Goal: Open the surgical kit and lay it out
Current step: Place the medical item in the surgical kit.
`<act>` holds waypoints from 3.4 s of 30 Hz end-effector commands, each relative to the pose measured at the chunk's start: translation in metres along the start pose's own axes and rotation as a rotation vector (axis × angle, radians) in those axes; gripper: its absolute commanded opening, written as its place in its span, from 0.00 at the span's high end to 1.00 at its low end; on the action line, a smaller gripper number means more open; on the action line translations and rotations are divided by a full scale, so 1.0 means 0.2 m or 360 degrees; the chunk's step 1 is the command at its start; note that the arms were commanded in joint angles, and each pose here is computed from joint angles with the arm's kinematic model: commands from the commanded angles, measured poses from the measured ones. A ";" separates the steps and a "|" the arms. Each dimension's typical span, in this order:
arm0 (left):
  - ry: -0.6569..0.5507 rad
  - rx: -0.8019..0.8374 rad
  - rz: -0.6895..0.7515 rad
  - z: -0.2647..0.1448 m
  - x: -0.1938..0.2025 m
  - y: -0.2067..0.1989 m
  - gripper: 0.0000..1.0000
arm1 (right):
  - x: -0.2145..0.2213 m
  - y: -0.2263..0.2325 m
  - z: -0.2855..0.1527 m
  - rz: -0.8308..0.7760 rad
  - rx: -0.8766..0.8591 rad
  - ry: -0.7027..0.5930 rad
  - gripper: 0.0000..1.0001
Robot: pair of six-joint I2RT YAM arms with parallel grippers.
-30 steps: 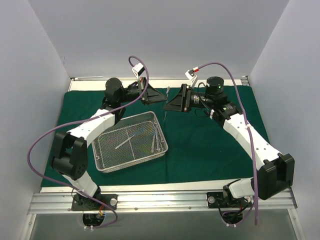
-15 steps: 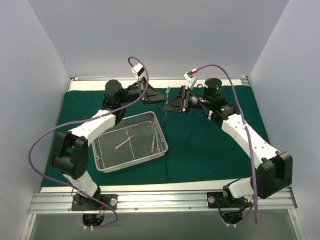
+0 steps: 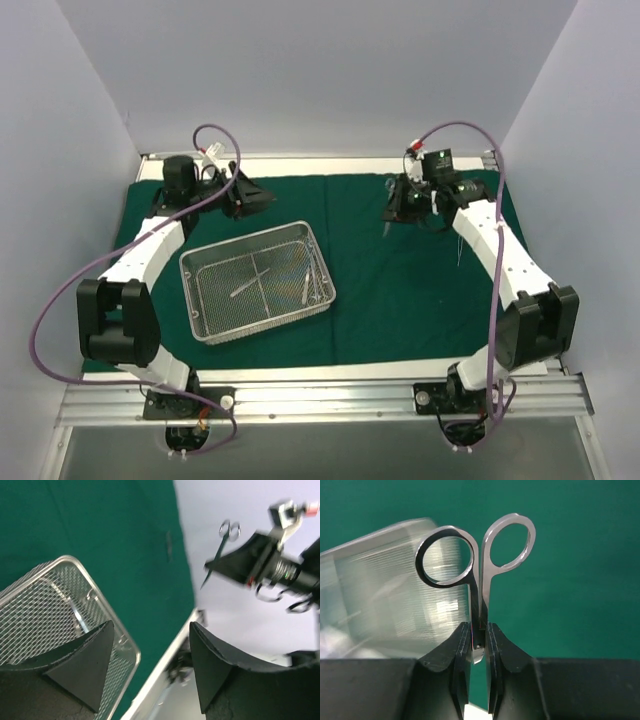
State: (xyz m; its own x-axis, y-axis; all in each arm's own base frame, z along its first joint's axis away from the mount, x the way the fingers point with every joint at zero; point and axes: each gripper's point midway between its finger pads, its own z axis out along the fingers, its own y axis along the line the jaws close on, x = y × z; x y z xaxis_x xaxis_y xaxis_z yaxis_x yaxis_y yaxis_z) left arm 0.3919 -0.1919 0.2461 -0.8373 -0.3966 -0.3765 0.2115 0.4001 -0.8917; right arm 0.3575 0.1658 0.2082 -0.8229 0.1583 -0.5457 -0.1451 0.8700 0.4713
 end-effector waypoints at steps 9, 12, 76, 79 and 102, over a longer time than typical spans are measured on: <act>0.0281 -0.0379 0.0342 -0.11 0.28 0.11 0.32 | 0.13 -1.12 -0.23 -0.0272 0.1844 0.0365 1.00; 0.0302 -0.0377 0.0324 -0.10 0.28 0.13 0.32 | 0.12 -1.20 -0.17 -0.0317 0.1939 0.0394 1.00; 0.0488 -0.0365 0.0167 -0.07 0.40 0.24 0.33 | 0.32 -1.33 0.26 -0.0256 0.1704 0.0634 0.72; 0.0493 -0.0357 0.0166 -0.07 0.41 0.23 0.33 | 0.31 -1.31 0.26 -0.0245 0.1682 0.0615 0.72; 0.0515 -0.0318 0.0152 -0.04 0.41 0.25 0.33 | 0.04 -1.24 0.26 0.0021 0.1338 0.0350 0.61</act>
State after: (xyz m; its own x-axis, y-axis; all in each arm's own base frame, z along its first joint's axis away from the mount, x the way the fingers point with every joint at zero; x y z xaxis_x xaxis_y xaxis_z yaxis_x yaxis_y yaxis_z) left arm 0.3234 -0.1920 0.1616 -0.9542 -0.1047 -0.2801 0.1596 0.6138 -0.7731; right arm 0.4107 -0.0174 0.0371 -0.9361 0.1068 -0.3350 0.2098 0.9342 -0.2886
